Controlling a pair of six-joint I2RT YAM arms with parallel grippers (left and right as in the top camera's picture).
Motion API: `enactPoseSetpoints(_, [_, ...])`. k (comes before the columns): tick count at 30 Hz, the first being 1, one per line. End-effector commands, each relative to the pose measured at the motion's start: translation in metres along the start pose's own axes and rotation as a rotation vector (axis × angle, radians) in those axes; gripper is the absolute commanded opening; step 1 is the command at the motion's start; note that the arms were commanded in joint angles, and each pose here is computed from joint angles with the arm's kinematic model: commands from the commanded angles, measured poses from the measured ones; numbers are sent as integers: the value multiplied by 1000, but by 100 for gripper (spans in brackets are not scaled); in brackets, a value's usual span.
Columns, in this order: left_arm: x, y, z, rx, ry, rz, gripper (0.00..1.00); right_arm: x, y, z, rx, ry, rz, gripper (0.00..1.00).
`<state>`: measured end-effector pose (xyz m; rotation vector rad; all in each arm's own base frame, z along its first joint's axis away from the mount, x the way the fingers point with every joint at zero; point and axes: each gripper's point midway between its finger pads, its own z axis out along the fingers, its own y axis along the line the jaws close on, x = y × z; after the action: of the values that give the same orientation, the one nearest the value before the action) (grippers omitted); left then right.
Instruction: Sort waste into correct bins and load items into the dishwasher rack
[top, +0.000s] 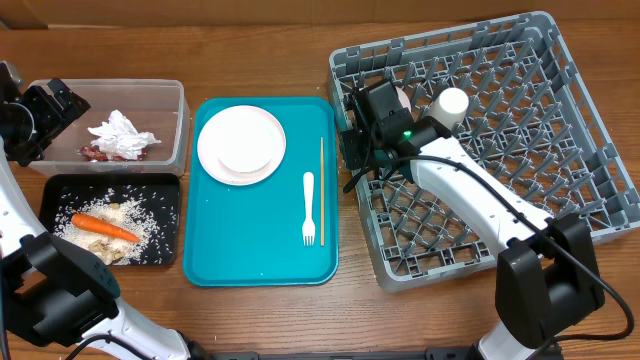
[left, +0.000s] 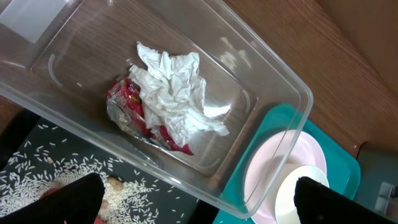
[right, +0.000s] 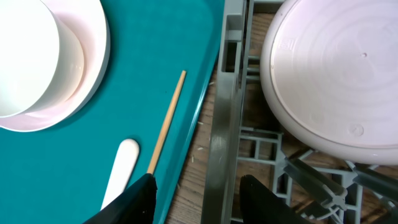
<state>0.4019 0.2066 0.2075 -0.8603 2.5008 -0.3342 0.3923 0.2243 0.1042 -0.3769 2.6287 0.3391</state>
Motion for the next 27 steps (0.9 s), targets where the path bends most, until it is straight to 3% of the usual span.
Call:
enactPoseSetpoints(1, [1,1,4,-3,9,-10,100,2,0,4,7,1,-3,47])
enactPoseSetpoints(11, [1,1,4,-3,9,-10,100,5,-5,26,27,16,-2,46])
enactPoseSetpoints(27, [1,1,4,-3,9,-10,100,-34,-19,22,117,-152,28,13])
